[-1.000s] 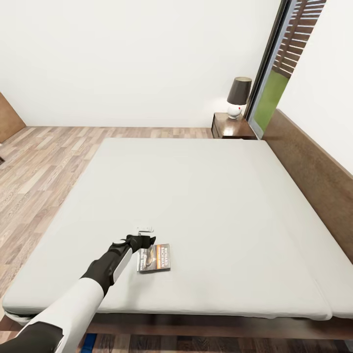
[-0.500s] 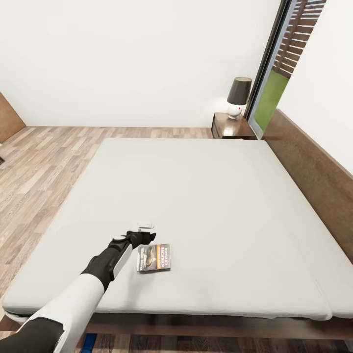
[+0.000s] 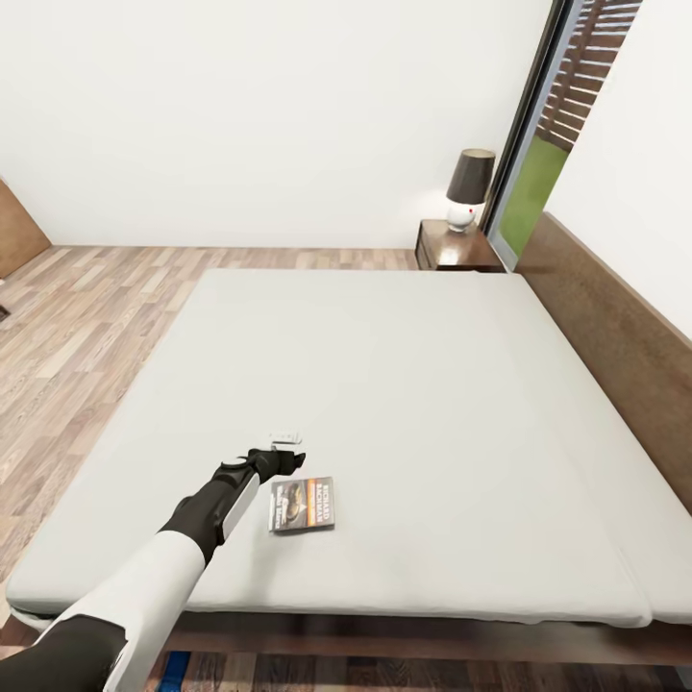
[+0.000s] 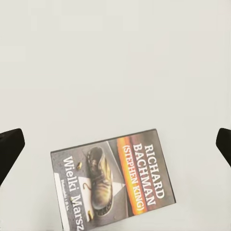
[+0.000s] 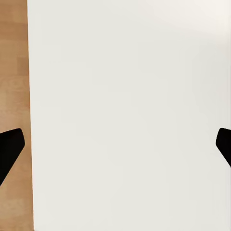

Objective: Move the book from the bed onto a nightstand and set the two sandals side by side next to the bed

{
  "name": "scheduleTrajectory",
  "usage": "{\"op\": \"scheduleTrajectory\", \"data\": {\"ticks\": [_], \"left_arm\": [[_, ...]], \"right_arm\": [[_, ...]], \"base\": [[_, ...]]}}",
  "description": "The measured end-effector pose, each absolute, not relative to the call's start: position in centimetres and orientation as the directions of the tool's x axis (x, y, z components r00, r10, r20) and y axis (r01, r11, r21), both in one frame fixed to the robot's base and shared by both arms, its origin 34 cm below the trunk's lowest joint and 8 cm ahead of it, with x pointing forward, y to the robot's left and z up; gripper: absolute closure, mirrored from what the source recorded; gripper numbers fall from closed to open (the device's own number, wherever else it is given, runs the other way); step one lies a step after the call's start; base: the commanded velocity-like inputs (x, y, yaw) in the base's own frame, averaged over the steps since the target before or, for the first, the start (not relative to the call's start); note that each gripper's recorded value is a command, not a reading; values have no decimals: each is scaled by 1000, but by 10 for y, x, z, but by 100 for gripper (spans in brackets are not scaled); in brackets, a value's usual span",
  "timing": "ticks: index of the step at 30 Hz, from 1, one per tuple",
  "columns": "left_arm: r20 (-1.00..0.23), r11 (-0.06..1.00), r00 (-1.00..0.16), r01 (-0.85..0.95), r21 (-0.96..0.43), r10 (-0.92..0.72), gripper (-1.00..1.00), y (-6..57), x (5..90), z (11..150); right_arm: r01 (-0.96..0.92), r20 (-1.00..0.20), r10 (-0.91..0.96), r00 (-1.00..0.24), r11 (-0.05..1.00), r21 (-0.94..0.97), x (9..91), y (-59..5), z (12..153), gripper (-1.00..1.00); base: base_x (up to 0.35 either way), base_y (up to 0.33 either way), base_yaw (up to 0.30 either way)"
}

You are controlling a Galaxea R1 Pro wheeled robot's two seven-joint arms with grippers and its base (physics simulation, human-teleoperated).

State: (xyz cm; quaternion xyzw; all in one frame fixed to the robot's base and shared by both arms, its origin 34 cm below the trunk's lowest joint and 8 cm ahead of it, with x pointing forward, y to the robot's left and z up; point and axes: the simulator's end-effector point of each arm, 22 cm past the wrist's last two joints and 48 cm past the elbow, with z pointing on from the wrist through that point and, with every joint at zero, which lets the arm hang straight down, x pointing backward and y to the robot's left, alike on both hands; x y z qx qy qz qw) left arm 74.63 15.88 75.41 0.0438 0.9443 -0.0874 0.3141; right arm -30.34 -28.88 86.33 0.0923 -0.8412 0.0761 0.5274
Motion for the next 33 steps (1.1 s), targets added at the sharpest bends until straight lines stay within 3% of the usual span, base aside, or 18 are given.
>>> {"op": "scheduleTrajectory", "data": {"ticks": [33], "left_arm": [[-567, 982, -823, 134, -134, 35, -100, 160, 765, 745]], "right_arm": [[-237, 922, -75, -380, 971, -19, -310, -289, 885, -100]], "base": [[0, 0, 19]]}}
